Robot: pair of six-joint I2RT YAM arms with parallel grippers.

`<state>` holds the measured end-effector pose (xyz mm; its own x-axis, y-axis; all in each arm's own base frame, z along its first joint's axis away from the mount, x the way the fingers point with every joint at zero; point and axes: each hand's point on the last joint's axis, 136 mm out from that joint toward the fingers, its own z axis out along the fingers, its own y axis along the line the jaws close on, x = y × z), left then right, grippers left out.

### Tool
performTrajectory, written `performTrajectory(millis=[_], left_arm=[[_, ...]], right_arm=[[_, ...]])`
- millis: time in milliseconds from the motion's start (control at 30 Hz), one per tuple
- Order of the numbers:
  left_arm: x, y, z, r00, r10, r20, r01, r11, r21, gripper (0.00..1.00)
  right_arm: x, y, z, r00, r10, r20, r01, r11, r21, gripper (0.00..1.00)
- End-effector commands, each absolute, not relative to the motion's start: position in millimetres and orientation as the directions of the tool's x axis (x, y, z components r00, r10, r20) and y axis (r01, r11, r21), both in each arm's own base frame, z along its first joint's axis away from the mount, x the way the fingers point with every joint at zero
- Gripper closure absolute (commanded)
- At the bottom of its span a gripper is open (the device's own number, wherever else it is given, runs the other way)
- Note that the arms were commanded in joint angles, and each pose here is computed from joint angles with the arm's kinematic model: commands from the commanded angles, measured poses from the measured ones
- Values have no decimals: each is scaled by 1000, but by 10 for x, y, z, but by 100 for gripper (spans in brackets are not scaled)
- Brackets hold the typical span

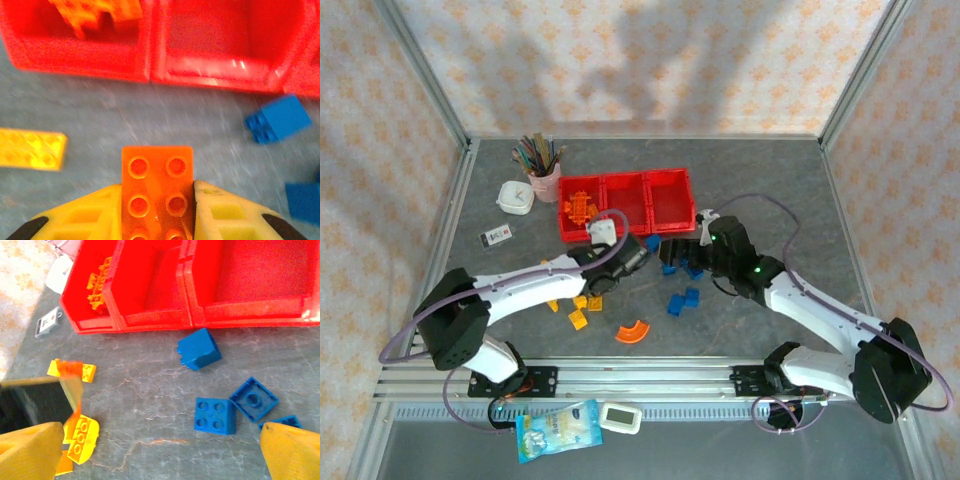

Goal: Sort the legos into containers by color
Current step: Place the lego in the container.

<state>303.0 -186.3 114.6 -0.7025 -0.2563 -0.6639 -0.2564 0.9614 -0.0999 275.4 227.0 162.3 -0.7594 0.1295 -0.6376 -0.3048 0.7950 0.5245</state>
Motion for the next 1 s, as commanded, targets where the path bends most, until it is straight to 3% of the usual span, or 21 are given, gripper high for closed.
performTrajectory(millis=[0, 233, 500, 667, 967], left_arm=[[3358, -1515, 1500, -627, -228, -745, -299, 953, -39, 67], [4017, -1240, 1749, -563, -264, -783, -356, 933, -59, 67], [4609, -1049, 1493, -586, -289, -757, -382, 922, -56, 67], [4801, -1088, 1420, -597, -278, -752, -362, 930, -56, 67], [4875, -1109, 1296, -629, -271, -729, -352, 935, -44, 56]], right_arm=[[2875, 2416, 1900, -725, 175, -666, -337, 753, 565, 0], [2957, 2433, 1994, -706, 190, -682, -337, 757, 560, 0], [2988, 2437, 1930, -714, 186, -675, -324, 767, 554, 0], [2982, 2434, 1902, -718, 187, -671, -320, 767, 556, 0], [2929, 2482, 1747, -753, 147, -642, -324, 765, 556, 0]])
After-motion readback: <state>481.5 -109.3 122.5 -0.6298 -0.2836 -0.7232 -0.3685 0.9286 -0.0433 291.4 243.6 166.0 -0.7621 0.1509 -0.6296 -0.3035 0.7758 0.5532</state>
